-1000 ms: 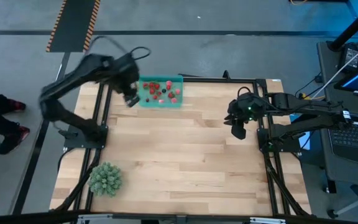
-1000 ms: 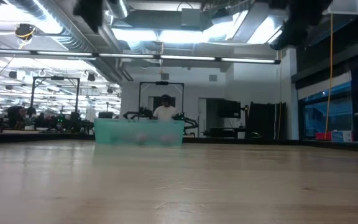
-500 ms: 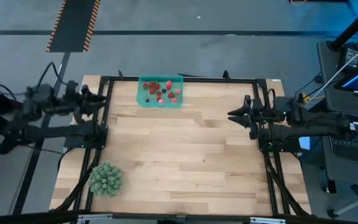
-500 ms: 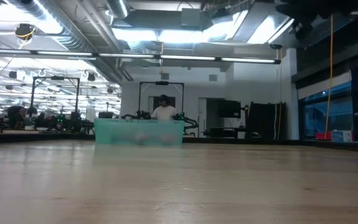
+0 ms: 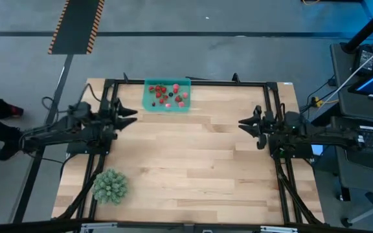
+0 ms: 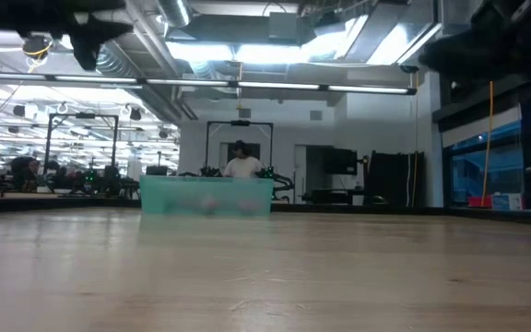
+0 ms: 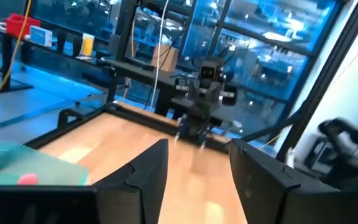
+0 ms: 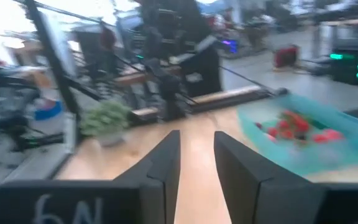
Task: Pick and placing Produce into tupperware
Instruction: Return to Home Position
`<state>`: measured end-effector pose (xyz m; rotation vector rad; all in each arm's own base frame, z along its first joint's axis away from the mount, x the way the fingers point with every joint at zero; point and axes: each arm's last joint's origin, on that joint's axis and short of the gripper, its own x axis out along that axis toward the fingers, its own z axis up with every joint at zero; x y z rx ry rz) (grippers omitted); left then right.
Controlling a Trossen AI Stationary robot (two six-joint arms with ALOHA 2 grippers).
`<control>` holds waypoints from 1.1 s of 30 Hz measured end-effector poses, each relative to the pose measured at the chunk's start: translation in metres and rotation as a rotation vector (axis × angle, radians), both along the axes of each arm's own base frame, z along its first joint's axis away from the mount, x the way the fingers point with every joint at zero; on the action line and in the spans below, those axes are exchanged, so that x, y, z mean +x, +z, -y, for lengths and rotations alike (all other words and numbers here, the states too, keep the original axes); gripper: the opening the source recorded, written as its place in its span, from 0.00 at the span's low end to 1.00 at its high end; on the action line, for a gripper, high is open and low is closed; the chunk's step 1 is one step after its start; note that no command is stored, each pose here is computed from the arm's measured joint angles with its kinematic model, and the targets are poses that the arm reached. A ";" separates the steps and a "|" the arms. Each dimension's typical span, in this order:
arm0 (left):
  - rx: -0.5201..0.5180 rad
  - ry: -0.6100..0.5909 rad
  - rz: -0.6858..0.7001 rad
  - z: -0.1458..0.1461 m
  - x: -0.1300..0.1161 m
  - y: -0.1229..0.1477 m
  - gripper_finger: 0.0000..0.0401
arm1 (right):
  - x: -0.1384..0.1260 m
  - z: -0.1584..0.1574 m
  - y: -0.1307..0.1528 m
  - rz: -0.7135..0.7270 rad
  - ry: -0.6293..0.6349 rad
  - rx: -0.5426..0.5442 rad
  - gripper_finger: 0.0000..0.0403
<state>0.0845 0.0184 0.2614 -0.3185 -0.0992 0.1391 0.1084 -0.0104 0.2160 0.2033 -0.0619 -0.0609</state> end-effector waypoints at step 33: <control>0.102 0.036 -0.020 -0.005 0.018 -0.062 0.42 | 0.001 0.012 -0.027 -0.082 -0.124 -0.125 0.25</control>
